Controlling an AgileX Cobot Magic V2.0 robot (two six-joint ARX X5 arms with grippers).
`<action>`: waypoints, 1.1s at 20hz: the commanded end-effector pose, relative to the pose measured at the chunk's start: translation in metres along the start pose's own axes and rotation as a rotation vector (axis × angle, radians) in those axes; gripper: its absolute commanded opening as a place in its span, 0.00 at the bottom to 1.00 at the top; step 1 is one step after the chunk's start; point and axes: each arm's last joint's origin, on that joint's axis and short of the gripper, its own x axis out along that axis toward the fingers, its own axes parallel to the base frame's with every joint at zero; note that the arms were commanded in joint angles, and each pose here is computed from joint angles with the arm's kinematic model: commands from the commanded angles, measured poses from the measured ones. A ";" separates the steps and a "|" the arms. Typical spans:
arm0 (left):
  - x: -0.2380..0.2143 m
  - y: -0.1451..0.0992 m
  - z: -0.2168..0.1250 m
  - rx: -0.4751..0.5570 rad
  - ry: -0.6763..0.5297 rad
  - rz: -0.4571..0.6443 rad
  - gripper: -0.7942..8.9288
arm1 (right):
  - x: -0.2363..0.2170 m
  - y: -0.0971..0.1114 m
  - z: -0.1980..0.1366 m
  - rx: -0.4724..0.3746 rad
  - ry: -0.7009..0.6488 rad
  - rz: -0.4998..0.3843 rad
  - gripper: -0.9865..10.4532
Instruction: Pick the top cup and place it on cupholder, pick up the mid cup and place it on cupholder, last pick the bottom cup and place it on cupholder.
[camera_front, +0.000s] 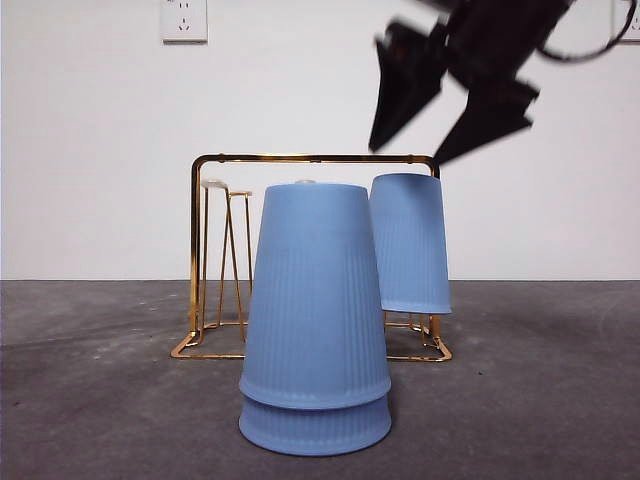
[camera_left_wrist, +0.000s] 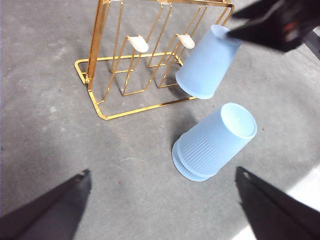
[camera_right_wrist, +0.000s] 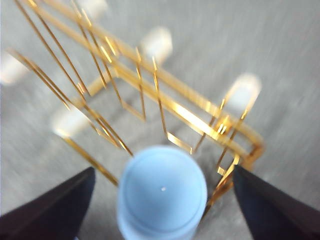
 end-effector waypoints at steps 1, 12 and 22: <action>-0.004 -0.003 0.005 0.018 -0.021 -0.007 0.61 | -0.014 0.005 0.008 -0.011 -0.057 0.004 0.54; -0.002 -0.009 0.016 0.081 -0.100 -0.069 0.63 | -0.159 0.031 -0.023 -0.003 -0.168 0.008 0.54; 0.048 -0.024 0.042 0.130 -0.027 -0.200 0.63 | -0.165 0.033 -0.124 0.139 -0.139 0.021 0.54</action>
